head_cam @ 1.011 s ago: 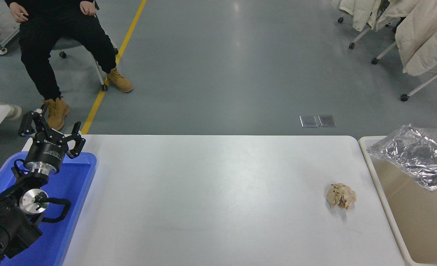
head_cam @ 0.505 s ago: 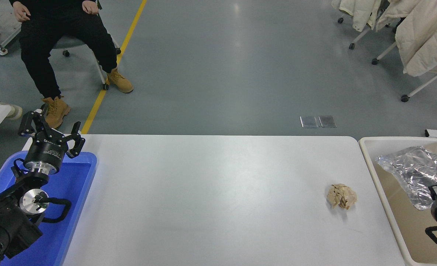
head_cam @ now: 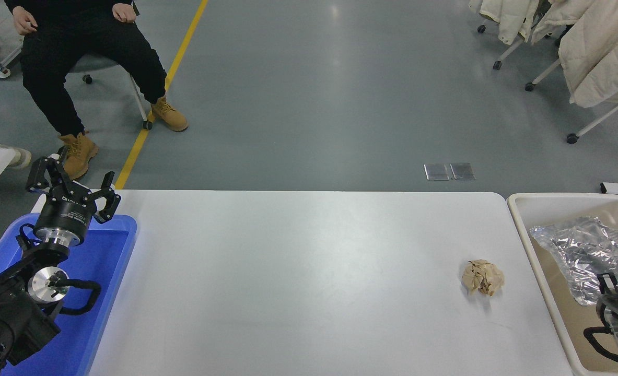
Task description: Clean the table surface
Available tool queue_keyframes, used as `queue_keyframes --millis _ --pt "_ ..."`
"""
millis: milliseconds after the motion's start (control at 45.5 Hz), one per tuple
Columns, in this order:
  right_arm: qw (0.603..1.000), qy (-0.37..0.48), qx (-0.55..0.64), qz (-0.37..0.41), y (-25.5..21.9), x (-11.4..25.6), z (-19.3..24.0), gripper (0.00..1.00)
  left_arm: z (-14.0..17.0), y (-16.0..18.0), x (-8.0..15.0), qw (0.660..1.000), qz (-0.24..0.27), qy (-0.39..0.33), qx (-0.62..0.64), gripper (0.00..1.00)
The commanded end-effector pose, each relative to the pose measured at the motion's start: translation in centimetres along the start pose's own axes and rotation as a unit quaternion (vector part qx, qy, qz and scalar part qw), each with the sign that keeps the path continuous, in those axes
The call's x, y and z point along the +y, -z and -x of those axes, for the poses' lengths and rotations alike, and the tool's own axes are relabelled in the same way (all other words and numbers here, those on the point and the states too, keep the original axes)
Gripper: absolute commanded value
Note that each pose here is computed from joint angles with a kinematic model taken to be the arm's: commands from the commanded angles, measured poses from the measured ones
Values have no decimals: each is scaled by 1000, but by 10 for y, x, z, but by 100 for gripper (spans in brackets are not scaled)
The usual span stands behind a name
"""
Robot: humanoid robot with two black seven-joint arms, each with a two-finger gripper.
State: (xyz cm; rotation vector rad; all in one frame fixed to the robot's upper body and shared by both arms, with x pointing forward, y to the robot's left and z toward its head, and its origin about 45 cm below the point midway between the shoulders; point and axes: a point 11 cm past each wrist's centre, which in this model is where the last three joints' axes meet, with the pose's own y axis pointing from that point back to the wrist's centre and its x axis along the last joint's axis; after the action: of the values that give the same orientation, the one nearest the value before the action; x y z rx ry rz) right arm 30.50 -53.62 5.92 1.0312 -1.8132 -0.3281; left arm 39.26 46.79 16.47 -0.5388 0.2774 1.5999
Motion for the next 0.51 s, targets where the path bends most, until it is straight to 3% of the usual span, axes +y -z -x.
queue_keyframes --millis 0,264,484 --pt "1000 6 -7 -11 13 1 4 100 0 0 0 1000 0 0 0 100" --pt "1000 9 -12 -19 21 2 -1 100 0 0 0 1000 0 0 0 100" --pt "997 33 -29 -63 42 17 -48 100 0 0 0 1000 0 0 -1 100"
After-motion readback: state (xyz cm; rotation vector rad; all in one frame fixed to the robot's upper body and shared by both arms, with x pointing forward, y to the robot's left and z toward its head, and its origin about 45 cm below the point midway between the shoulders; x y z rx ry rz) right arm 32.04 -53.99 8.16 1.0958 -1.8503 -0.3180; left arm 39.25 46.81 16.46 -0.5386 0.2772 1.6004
